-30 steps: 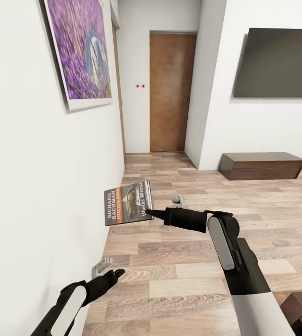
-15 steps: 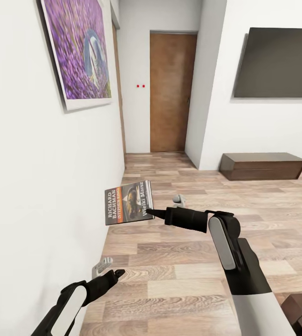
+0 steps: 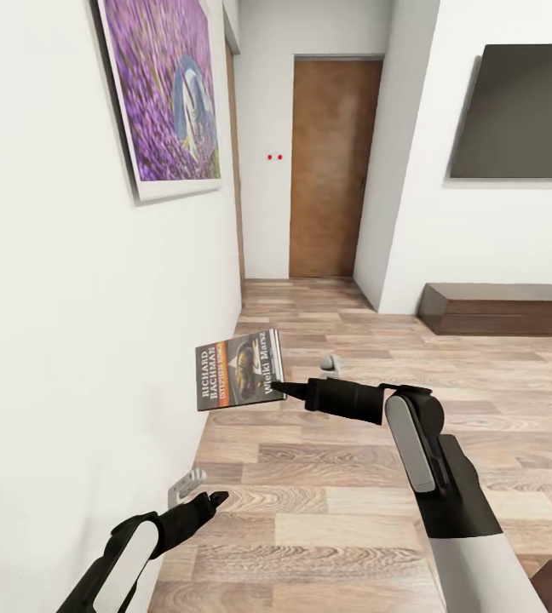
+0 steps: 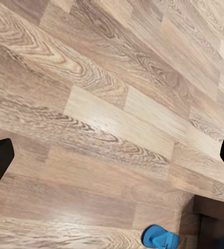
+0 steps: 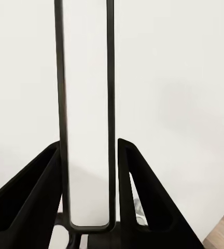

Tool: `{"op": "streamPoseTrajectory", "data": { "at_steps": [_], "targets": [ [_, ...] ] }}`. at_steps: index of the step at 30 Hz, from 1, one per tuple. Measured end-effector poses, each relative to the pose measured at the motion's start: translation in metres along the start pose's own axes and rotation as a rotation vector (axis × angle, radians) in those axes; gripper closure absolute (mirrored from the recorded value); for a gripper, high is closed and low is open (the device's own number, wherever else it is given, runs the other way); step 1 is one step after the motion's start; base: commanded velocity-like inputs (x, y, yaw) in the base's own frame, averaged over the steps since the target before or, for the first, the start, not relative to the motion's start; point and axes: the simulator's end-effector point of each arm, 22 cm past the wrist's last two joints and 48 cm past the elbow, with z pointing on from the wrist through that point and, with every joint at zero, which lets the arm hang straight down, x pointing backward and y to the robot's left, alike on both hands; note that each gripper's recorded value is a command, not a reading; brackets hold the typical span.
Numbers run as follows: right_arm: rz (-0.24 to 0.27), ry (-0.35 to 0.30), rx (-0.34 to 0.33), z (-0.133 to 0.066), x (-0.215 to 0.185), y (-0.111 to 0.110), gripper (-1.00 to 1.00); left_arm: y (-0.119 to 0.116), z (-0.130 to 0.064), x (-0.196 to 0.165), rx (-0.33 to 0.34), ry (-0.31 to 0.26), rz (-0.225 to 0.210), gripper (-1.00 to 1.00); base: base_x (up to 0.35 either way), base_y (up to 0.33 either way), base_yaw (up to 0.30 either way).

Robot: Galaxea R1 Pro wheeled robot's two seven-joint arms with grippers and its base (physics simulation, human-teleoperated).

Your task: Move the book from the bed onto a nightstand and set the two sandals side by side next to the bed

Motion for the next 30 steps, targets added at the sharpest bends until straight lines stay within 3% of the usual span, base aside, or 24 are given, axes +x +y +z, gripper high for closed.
{"op": "streamPoseTrajectory", "data": {
  "at_steps": [9,30],
  "targets": [
    [-0.003,0.001,0.003,-0.001,0.0001,-0.0007,1.0,-0.0002,-0.0003,-0.0001,0.0,0.0,0.0,-1.0,0.199,-0.004,0.011],
    [-0.006,0.002,0.008,-0.0012,0.0003,-0.0019,1.0,0.0,-0.0004,-0.0002,0.0,-0.001,0.0,-1.0,0.316,0.0,0.001]
  ]
}}
